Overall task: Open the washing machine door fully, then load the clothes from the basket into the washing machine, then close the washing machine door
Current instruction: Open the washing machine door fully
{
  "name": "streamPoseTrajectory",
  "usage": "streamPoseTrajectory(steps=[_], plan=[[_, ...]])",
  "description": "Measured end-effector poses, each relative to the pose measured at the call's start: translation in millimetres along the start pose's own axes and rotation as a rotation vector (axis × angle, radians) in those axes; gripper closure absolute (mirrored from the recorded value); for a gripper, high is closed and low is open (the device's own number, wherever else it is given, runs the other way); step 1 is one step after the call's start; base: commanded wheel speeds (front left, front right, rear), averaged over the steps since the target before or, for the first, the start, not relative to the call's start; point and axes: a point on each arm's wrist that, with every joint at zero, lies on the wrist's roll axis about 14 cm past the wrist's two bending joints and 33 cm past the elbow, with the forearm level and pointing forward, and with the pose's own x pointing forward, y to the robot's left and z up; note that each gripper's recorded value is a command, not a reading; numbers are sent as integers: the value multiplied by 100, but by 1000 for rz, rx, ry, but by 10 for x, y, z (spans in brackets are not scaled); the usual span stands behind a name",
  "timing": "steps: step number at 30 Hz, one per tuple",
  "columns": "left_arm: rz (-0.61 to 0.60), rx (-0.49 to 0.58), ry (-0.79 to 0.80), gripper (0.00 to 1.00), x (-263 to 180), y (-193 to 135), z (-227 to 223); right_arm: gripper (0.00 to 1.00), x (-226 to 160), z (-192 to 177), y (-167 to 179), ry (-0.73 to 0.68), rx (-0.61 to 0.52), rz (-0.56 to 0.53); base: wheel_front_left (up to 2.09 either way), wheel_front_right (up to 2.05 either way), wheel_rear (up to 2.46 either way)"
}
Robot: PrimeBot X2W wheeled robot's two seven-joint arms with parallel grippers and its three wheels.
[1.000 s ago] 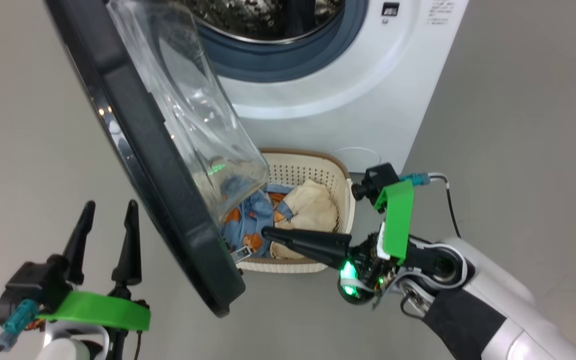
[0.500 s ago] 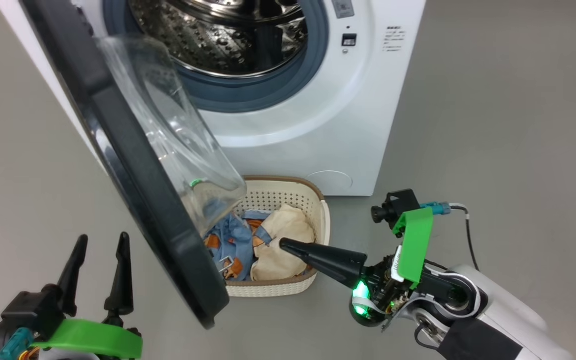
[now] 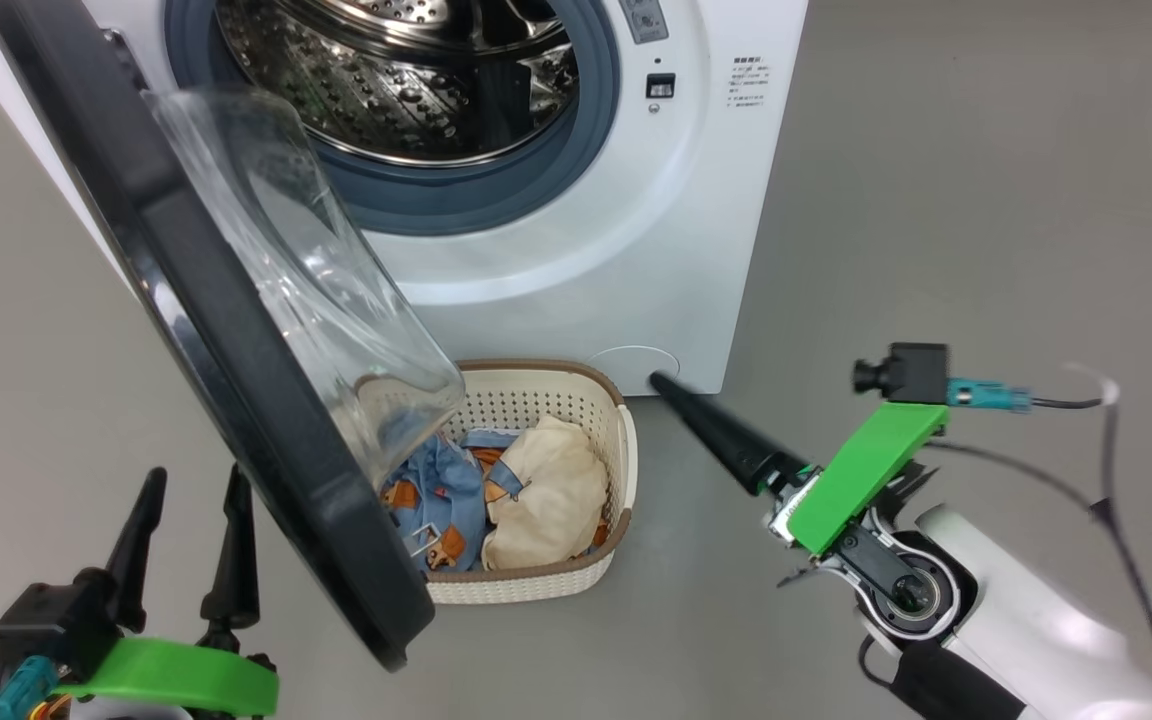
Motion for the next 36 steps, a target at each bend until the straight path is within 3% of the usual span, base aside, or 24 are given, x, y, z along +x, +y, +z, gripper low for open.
streamPoseTrajectory(steps=[7,13,19,25,36], plan=[[2,1,-2,0,-30,7,14,0,-59,425,-215,-225,-402,-97,0,0,0],[10,4,-10,0,-61,34,49,0,-126,668,-255,-290,-653,-145,0,0,0],[17,8,-12,0,-105,58,60,0,-310,1089,-16,-474,-849,-166,0,0,0],[18,18,-16,0,-138,65,80,0,-535,895,-135,-488,-940,-223,0,0,0],[30,22,1,0,-233,57,15,0,-836,788,-287,-515,-1000,-312,0,0,0]])
